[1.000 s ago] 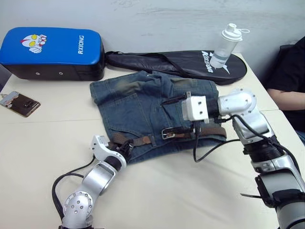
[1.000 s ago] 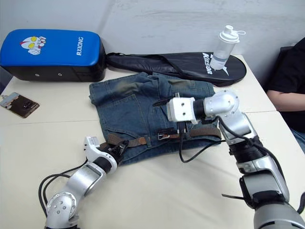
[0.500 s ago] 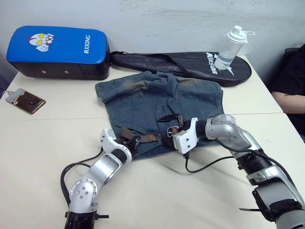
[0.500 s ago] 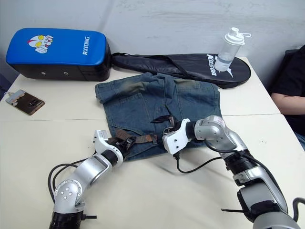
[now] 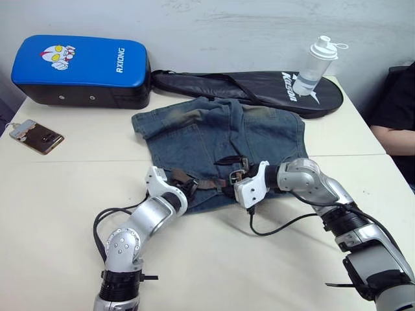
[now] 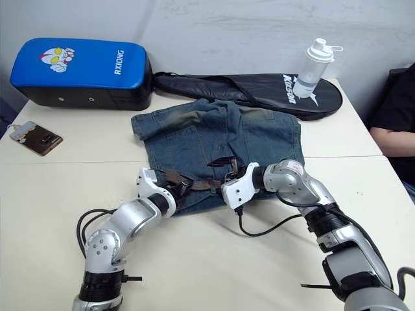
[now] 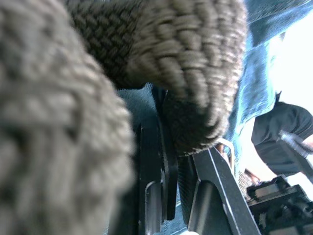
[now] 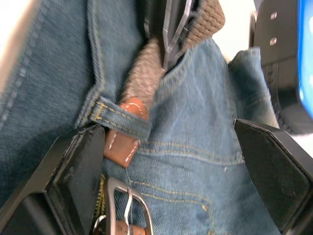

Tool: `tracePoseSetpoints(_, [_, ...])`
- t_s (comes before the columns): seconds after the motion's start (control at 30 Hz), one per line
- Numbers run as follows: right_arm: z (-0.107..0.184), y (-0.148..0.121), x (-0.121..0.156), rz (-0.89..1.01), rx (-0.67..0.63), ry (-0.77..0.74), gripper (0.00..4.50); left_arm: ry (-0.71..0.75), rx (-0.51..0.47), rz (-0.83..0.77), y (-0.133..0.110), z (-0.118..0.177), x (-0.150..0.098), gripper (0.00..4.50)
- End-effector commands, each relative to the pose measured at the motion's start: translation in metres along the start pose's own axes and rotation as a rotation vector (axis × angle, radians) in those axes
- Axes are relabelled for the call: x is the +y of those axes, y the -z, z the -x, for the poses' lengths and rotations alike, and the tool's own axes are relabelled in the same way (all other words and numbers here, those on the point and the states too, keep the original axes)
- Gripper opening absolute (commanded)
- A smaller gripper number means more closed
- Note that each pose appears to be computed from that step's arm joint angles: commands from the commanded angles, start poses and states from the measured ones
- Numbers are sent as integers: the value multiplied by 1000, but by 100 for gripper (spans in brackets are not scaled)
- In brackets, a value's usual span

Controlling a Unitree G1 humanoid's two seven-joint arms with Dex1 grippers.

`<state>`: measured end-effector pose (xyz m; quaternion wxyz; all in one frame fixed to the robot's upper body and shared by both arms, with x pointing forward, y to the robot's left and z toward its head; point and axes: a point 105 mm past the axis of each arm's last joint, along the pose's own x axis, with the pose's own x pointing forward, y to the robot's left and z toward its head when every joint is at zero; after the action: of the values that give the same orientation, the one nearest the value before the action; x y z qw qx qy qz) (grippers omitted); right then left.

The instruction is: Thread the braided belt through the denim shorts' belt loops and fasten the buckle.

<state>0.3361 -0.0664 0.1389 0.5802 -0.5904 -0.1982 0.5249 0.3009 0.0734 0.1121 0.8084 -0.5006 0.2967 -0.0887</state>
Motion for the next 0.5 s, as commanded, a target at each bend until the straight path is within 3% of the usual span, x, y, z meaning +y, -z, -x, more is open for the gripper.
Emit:
tracePoseSetpoints(0.03, [0, 9, 11, -70, 74, -33, 447, -4, 51, -18, 12, -1, -1, 0])
tracePoseSetpoints(0.2, [5, 7, 9, -117, 102, -15, 447, -25, 56, -27, 12, -1, 3, 0])
tracePoseSetpoints(0.23, [6, 6, 9, -121, 107, -12, 424, -26, 57, -27, 12, -2, 3, 0])
tracePoseSetpoints(0.33, [9, 2, 6, -134, 107, -3, 341, -31, 61, -28, 12, -2, 5, 0])
tracePoseSetpoints(0.5, [6, -9, -1, -141, 83, 2, 114, -31, 67, -34, 13, -4, 5, 0])
